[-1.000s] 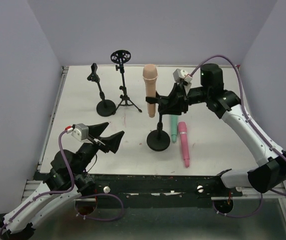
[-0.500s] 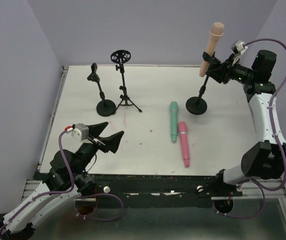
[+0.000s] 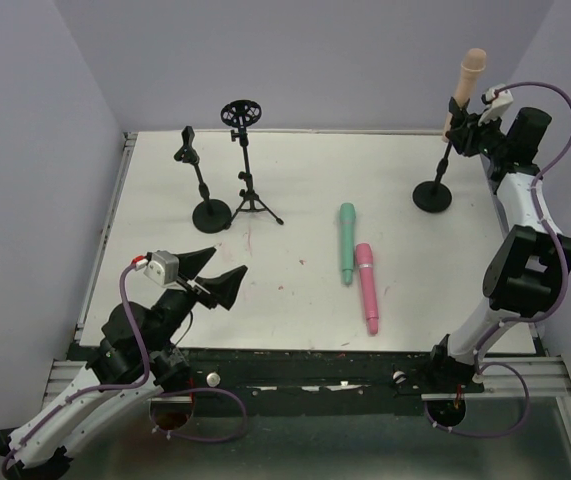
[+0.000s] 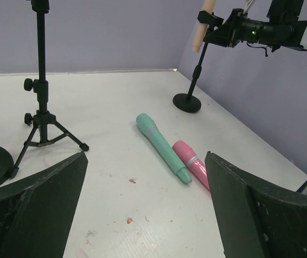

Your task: Attach the microphones to the stand

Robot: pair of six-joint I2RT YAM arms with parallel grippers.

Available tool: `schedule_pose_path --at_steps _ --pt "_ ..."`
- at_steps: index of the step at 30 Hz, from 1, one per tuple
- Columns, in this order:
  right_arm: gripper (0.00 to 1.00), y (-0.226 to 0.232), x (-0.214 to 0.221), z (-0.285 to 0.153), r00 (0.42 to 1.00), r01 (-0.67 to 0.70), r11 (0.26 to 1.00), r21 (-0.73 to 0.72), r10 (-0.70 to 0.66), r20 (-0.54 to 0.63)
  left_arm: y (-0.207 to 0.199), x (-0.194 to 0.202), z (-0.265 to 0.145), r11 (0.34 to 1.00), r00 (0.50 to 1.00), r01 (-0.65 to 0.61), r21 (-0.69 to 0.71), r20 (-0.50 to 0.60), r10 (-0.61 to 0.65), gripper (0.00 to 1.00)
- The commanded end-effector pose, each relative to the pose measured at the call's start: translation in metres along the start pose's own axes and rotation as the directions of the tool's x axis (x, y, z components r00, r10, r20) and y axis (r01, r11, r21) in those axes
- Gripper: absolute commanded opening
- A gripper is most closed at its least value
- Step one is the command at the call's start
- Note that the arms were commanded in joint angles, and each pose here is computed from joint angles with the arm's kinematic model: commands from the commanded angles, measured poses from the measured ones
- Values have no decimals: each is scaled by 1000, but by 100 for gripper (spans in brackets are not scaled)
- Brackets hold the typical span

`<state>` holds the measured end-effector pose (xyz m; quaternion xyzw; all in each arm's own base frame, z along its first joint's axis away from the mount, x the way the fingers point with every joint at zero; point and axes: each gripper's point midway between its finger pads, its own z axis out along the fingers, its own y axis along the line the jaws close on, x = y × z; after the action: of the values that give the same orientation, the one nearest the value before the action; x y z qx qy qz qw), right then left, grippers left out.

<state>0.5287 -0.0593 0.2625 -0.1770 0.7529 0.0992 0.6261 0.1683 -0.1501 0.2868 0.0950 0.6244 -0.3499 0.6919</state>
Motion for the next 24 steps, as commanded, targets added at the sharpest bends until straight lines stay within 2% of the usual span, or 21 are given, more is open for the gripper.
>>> schedule_pose_path --at_steps 1,6,13,24 --pt "14 -27 -56 -4 978 116 988 102 -131 163 -1 7 0 1000 1000 -20 19 -10 21 99" --pt "20 -15 -28 -1 986 85 995 47 -91 140 -2 8 1 999 1000 -27 22 -12 27 99" --pt "35 -15 -1 -10 993 4 1000 15 -6 117 -4 7 0 999 1000 -21 32 -10 22 98" --pt "79 -8 0 -29 994 -20 1000 9 19 107 -6 4 -4 999 1000 0 43 -6 0 98"
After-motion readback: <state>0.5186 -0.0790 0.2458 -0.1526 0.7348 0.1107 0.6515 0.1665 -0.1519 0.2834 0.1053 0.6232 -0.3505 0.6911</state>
